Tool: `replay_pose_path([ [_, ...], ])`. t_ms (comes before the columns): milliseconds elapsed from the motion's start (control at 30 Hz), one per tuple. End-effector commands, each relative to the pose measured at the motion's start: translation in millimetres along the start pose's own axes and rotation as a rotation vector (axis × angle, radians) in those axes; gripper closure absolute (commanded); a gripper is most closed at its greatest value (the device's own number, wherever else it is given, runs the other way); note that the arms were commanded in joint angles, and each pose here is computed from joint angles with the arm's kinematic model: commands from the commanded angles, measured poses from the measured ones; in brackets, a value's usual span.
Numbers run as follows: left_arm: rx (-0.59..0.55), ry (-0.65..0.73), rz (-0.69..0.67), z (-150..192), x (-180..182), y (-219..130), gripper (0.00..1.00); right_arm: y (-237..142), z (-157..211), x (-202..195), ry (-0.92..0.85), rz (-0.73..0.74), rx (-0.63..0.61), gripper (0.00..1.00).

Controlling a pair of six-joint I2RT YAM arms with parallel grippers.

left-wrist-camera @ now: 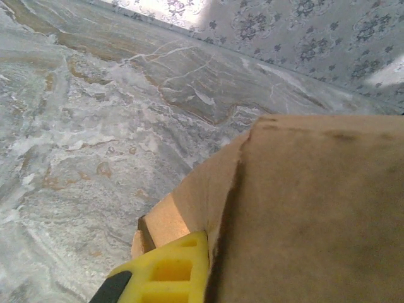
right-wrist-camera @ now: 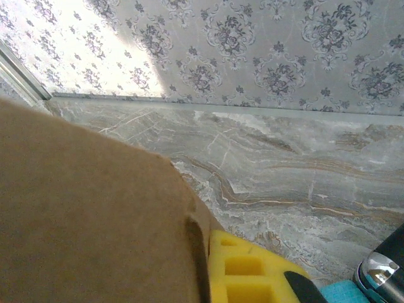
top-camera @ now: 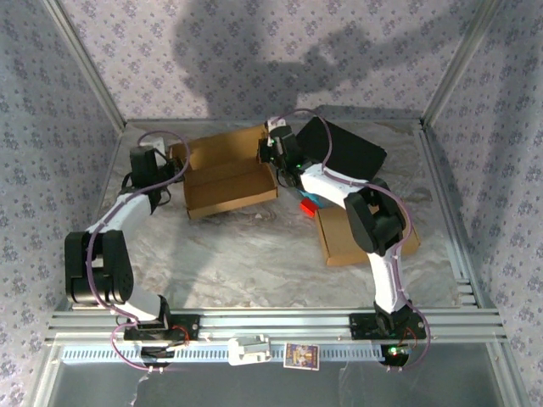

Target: Fold the paper box

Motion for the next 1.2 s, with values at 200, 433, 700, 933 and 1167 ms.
replay_pose_path([
  [200,0.020,0.009,0.171,22.2,-13.0,5.2,1.00,0.1,37.1,15.4,-0.009,-0.077,0.091,1.00],
  [433,0.048,0.019,0.107,32.5,-8.1,0.6,1.00,-6.0,32.6,9.6,-0.001,-0.023,0.168,0.89],
  [700,0.053,0.058,0.039,32.2,-8.8,-4.6,1.00,-43.5,1.2,10.5,0.118,-0.004,0.248,0.49],
  [933,0.054,0.075,0.022,34.1,-15.1,-2.1,1.00,-85.0,-6.4,11.3,0.356,0.022,0.376,0.35],
  [1167,0.054,0.083,0.009,36.5,-18.8,0.8,1.00,-116.4,-13.8,15.8,0.514,0.006,0.417,0.34],
])
Point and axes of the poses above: each hand's point on the last joint's axis, 136 mm out from that joint toward the fingers, its own y axis out along the fingers, its own x axis along the line the jaws close on, z = x × y, the point moved 9 cm from there along -y, back along the fingers
